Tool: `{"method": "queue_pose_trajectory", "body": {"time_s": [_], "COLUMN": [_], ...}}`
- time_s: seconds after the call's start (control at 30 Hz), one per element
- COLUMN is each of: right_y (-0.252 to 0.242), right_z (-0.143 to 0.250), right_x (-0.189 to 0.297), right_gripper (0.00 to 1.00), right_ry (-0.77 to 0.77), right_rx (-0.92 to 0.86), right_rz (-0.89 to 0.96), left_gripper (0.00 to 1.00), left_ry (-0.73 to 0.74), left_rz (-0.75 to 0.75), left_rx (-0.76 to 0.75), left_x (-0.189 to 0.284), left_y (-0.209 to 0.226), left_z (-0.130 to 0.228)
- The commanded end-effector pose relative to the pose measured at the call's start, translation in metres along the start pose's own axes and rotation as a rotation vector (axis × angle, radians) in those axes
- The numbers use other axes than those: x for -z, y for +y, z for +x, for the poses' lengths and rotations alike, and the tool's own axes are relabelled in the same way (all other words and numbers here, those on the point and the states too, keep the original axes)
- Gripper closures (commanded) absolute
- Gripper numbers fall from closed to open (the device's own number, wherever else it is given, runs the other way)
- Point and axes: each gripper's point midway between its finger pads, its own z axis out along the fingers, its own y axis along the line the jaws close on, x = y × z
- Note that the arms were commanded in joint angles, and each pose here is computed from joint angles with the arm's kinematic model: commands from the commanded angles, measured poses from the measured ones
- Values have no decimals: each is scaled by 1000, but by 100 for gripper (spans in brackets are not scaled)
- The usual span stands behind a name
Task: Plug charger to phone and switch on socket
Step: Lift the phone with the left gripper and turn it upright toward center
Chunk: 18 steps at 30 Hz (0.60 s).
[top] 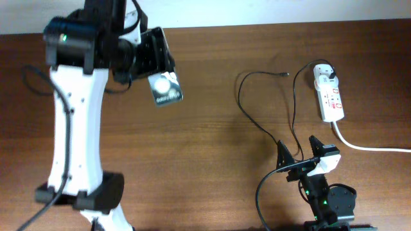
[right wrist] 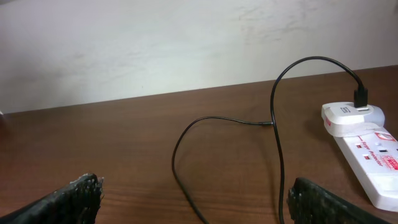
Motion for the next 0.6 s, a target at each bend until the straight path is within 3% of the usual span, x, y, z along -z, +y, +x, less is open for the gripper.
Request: {"method": "queue_pose_trajectory", "body": {"time_s": [0.0, 0.1, 0.2, 0.43, 0.57], "right_y": [1, 1, 1, 1, 1], "right_z": [2, 2, 2, 2, 2], "right_x": [0, 0, 0, 0, 0], "right_gripper": [1, 1, 1, 1, 1], "right_ry": [1, 1, 1, 1, 1], "right_rx": [-1, -1, -1, -1, -1], "right_rz": [-4, -4, -4, -4, -4], "left_gripper": [38, 42, 43, 44, 44], "left_ry": [16, 111, 186, 209, 223], "left_rz": [-52, -96, -128, -136, -151], "left_rx": [-12, 28, 92, 199, 339], "left_x": [20, 17, 0, -77, -119], "left_y": [14, 34, 48, 71, 88], "left_z": [35, 81, 103, 106, 121]}}
